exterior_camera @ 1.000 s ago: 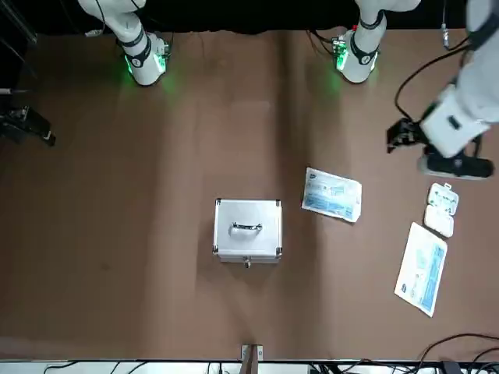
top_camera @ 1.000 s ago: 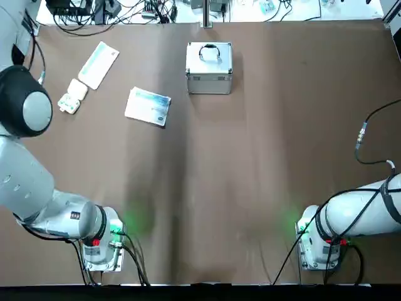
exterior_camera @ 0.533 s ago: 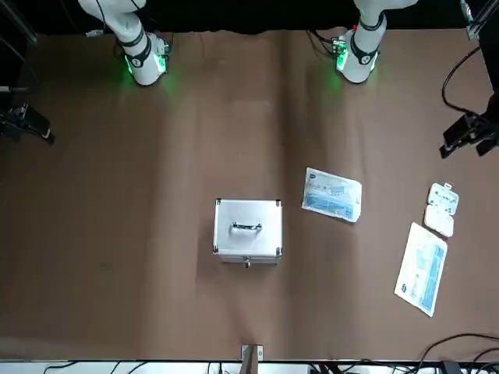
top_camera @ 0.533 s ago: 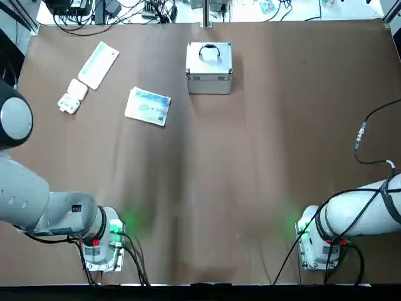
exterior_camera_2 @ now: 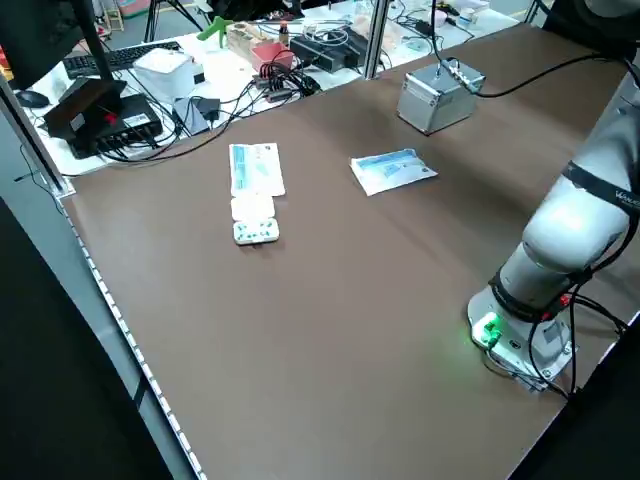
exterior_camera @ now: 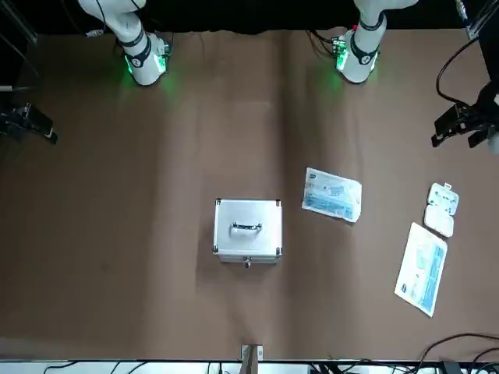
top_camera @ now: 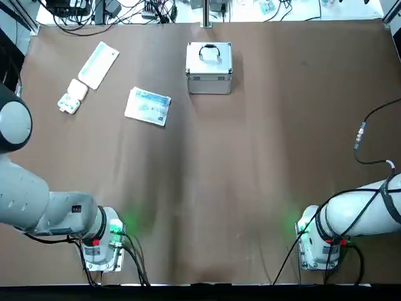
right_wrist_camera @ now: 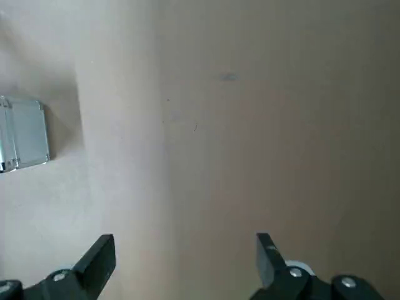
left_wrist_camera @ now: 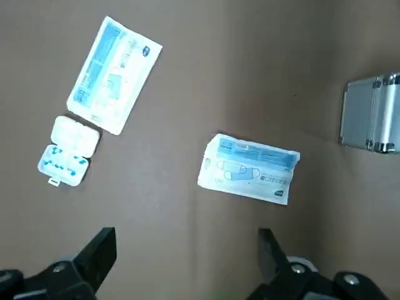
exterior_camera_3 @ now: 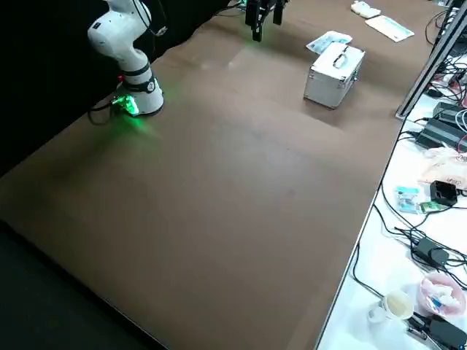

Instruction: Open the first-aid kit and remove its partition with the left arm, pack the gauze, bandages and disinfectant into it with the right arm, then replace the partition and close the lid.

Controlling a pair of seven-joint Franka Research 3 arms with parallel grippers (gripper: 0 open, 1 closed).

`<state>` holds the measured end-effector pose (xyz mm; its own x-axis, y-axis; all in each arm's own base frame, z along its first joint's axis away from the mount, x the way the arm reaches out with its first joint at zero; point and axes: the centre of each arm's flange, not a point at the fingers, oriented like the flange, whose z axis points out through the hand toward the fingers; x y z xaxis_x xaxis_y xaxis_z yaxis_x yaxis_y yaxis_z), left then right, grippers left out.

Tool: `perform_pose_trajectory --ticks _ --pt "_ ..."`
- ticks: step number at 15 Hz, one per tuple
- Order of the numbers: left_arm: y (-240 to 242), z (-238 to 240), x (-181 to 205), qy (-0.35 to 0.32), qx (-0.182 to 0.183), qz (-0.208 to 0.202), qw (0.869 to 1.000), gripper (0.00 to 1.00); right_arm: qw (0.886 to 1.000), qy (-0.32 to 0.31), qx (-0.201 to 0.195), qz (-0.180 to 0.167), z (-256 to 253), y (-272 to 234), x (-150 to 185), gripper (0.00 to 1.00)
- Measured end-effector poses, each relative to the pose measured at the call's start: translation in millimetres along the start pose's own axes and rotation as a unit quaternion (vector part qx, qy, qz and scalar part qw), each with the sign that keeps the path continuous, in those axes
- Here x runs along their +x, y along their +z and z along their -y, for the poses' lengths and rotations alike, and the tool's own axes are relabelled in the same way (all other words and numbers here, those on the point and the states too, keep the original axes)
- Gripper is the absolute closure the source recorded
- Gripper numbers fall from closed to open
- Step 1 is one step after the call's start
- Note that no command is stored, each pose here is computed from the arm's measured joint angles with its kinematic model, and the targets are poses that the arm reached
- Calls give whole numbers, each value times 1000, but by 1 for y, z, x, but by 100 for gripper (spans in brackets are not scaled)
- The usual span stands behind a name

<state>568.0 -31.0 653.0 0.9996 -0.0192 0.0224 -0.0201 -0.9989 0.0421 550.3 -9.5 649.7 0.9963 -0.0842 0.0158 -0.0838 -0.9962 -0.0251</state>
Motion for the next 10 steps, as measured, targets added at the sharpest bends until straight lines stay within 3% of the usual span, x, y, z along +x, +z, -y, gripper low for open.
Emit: perform_pose_trajectory --ticks 6,10 --pt "31 -60 10 52 7 20 998 0 1000 -5 0 5 6 1 -1 1" --pt "34 -58 12 44 8 21 999 0 1000 -5 0 6 6 1 -2 1"
